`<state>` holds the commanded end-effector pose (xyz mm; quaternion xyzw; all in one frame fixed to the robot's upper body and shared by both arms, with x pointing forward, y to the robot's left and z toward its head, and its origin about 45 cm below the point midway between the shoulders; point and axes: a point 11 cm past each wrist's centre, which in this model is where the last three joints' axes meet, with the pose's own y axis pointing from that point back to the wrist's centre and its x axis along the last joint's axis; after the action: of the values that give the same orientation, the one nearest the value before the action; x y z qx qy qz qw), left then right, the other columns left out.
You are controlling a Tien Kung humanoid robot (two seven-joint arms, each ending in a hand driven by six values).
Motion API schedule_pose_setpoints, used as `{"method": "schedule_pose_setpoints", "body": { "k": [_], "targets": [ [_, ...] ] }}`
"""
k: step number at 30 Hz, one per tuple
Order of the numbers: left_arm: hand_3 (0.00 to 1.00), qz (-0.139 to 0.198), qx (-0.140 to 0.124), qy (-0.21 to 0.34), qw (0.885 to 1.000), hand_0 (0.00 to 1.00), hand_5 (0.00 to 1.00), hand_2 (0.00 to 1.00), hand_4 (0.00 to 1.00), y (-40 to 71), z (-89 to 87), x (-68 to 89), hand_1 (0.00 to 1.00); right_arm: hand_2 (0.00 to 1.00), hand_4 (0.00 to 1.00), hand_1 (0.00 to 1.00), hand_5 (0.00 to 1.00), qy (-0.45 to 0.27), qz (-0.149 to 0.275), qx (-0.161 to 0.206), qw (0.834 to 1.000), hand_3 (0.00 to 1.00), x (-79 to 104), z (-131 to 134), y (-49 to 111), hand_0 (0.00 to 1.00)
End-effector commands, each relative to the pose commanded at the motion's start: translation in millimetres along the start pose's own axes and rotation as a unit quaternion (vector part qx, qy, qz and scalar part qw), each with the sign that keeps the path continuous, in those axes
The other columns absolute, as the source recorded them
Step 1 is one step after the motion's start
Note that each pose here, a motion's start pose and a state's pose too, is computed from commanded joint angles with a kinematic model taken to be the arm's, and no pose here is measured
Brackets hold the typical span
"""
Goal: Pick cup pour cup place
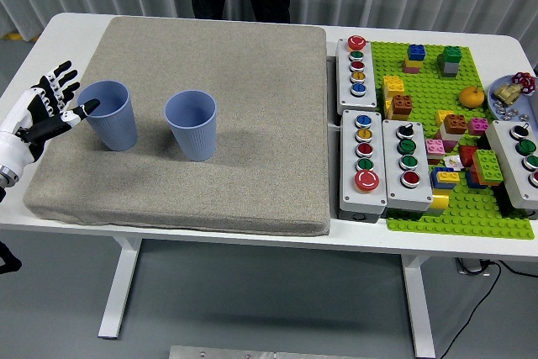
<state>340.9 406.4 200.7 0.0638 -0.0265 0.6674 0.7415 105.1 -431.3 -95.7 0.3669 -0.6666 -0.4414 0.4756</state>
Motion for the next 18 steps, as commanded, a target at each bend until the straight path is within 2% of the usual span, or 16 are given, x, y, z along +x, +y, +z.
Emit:
{"method": "schedule_pose_setpoints", "body": {
  "k": [9,10,15,16,18],
  "targets": [
    [0.998,0.01,0.01,-0.008,1.0,0.998,0.268,0.998,0.938,9.7,-8.3,0.7,0.962,0.737,0.179,0.716,0.452,0.0,0.0,0.0,1.0,0.635,-0.1,-0.1,0.0,0.741],
    [0.998,0.01,0.012,-0.008,1.0,0.998,0.229,0.998,0.916,10.5,-9.7,0.4,0.959,0.737,0.178,0.716,0.453,0.0,0.0,0.0,1.0,0.635,-0.2,-0.1,0.0,0.742],
    [0.998,0.01,0.019,-0.008,1.0,0.998,0.229,0.998,0.916,11.9,-15.5,-1.0,0.959,0.737,0.178,0.716,0.453,0.001,0.0,0.0,1.0,0.635,-0.4,-0.3,0.1,0.742],
    [0.998,0.009,0.02,-0.007,1.0,0.998,0.139,0.998,0.88,12.2,-17.3,-1.5,0.962,0.738,0.178,0.716,0.453,0.0,-0.001,0.0,1.0,0.635,-0.6,-0.6,0.1,0.741],
    [0.998,0.007,0.021,-0.005,1.0,0.998,0.139,0.998,0.88,12.5,-19.0,-2.5,0.962,0.738,0.178,0.716,0.453,0.0,-0.001,0.001,1.0,0.635,-0.8,-1.0,0.2,0.741]
  ]
}}
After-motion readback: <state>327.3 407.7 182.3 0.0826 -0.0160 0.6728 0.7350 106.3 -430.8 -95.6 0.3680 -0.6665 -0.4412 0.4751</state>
